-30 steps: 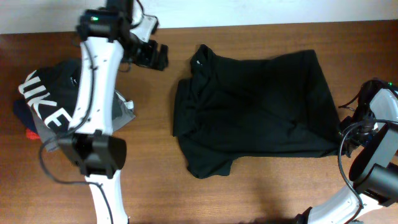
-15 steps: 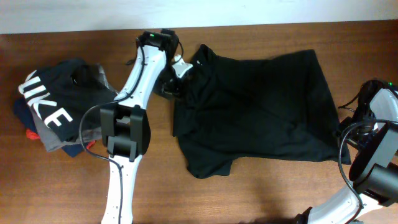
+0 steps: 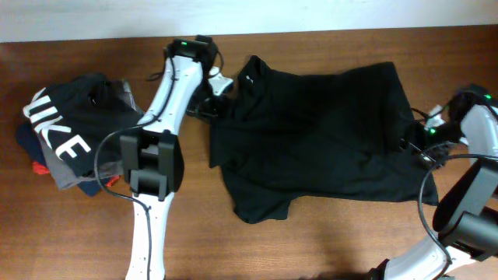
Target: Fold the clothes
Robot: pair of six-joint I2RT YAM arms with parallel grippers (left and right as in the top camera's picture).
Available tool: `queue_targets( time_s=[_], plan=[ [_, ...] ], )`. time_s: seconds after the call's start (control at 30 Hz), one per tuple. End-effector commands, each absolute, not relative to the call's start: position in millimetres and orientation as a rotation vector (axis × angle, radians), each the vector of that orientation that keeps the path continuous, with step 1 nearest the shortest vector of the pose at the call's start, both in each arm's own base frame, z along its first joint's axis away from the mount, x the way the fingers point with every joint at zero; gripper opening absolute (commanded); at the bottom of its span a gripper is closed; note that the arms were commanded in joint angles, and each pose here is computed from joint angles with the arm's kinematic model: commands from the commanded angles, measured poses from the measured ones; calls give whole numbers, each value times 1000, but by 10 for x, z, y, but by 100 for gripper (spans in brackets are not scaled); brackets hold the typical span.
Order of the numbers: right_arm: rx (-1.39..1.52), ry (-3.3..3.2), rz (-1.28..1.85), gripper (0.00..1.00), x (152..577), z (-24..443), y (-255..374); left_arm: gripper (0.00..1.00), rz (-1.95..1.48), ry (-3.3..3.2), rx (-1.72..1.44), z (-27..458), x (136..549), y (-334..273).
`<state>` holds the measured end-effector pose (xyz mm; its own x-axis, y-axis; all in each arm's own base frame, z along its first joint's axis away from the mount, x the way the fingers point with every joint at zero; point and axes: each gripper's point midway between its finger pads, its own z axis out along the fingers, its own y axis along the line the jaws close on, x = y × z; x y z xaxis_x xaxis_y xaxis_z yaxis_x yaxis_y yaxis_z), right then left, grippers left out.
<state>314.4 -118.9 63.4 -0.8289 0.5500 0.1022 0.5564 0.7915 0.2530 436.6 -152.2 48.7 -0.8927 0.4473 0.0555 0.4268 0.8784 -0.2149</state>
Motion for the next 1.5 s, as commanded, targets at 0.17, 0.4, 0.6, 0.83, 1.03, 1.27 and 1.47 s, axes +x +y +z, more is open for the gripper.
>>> queue_targets(
  time_s=[0.17,0.4,0.6,0.83,1.03,1.27,1.47],
  plan=[
    [-695,-3078,-517,44,3561,569,-644,0,235,-3092,-318,560,4736,-560],
    [-646,-3083,-517,31,3589,512,-513,3,308,-3181,-268,649,4948,-395],
    [-658,-3048,-407,51,3454,477,-611,31,327,-3161,-265,819,4857,-417],
    [-797,-3020,-352,62,3395,462,-854,60,328,-3338,-312,1906,4768,-419],
    [-776,-3082,-348,58,3502,407,-916,60,327,-3534,-332,2851,4473,-414],
    [-818,-3000,-371,49,3341,61,-832,57,135,-3641,-158,3432,3777,-193],
    [-835,-2990,-371,53,3320,41,-828,59,183,-3357,-59,2758,2987,-224]
  ],
)
